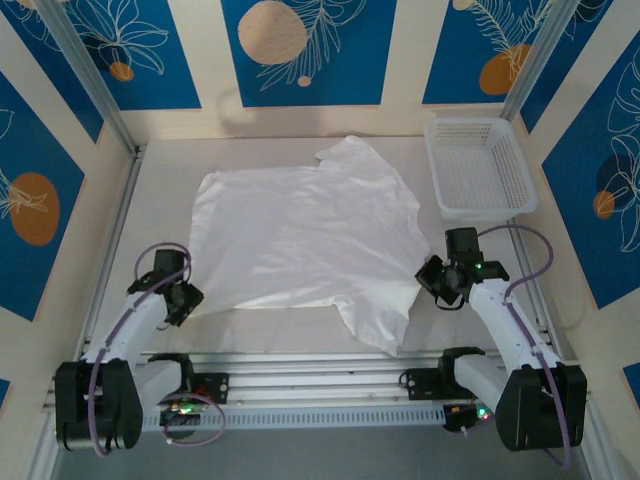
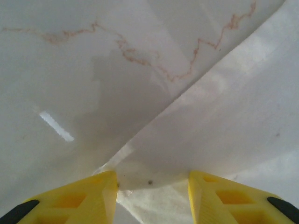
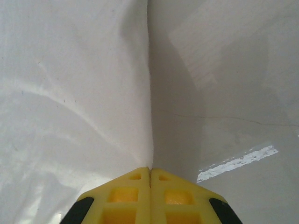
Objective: Fold the inside-out t-shirt
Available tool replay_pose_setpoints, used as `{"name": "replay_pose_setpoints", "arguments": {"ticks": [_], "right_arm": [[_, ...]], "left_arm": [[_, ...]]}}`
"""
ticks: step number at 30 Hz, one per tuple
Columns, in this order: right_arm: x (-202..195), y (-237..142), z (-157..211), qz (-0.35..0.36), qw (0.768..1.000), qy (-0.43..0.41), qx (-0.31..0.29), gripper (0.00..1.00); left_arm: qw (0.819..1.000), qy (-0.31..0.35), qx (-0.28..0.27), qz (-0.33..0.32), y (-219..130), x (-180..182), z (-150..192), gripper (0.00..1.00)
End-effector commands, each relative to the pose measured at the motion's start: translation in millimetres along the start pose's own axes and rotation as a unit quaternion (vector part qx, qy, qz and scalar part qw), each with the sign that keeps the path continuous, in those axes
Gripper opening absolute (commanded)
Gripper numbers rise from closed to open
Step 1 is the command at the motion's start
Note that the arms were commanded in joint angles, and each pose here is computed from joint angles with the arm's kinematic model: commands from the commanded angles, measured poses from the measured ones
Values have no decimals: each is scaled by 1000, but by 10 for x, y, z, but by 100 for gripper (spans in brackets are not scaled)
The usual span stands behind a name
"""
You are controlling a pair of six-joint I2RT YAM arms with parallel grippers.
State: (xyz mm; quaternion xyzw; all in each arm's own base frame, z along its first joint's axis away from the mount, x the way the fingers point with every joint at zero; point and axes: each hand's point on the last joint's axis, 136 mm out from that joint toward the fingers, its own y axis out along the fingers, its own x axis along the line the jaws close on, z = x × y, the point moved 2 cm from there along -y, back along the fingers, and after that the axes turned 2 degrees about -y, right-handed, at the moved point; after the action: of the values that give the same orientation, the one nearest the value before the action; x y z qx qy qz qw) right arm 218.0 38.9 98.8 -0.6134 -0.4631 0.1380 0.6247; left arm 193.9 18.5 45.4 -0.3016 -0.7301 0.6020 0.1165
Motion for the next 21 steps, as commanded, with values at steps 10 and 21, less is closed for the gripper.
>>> {"name": "replay_pose_setpoints", "arguments": {"ticks": [10, 21], "right_arm": [[55, 26, -16, -13, 1000, -9, 13, 0], [41, -6, -32, -14, 1000, 1, 9, 0]], "left_arm": [[999, -29, -25, -18, 73, 72, -155, 40], [999, -30, -15, -33, 20, 138, -108, 0]]}}
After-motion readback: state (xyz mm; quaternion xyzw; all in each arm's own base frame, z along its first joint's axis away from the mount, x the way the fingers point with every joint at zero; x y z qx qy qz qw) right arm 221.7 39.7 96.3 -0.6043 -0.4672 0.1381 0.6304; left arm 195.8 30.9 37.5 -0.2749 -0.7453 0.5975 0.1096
